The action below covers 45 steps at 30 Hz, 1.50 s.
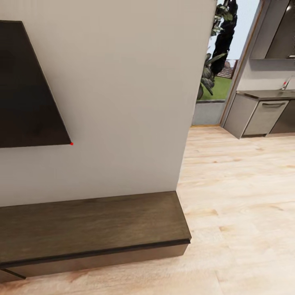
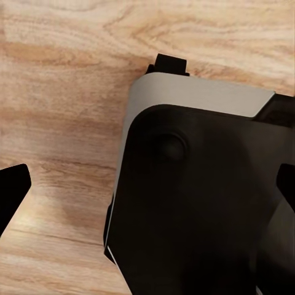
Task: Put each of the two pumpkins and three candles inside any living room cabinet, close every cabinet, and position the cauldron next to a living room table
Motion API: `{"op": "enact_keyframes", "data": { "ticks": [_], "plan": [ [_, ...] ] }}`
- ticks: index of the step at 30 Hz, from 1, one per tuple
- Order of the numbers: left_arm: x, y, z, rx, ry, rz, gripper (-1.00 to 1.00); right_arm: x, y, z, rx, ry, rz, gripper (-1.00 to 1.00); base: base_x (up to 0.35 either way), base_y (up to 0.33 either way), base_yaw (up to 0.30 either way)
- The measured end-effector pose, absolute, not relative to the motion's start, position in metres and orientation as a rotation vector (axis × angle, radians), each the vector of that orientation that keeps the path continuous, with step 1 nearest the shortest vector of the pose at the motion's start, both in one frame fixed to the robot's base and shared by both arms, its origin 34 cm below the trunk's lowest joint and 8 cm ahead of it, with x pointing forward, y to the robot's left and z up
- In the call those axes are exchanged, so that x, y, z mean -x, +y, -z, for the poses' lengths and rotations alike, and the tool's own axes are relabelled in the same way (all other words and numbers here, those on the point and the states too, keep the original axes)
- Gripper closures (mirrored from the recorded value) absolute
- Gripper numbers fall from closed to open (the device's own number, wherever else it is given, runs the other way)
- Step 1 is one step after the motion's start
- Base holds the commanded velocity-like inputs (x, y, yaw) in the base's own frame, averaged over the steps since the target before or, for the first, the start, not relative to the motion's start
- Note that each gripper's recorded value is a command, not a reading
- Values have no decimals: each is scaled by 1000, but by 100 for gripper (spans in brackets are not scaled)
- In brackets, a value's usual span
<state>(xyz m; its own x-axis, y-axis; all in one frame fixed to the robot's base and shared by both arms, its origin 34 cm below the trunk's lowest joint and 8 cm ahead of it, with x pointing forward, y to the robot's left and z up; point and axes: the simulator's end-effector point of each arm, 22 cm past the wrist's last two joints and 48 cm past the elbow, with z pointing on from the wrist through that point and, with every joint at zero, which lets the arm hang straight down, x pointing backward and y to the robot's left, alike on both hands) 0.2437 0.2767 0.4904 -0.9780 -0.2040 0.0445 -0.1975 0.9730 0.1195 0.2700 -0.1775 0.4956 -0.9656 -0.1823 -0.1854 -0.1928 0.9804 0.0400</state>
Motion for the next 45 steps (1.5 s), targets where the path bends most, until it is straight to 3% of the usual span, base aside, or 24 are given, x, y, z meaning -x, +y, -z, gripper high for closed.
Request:
{"op": "enact_keyframes", "data": {
  "ticks": [45],
  "plan": [
    [-270, 277, -498, -325, -3131, 170, -100, -298, -178, -505, 277, 2875, -68, -100, 0, 0, 0]
  ]
}}
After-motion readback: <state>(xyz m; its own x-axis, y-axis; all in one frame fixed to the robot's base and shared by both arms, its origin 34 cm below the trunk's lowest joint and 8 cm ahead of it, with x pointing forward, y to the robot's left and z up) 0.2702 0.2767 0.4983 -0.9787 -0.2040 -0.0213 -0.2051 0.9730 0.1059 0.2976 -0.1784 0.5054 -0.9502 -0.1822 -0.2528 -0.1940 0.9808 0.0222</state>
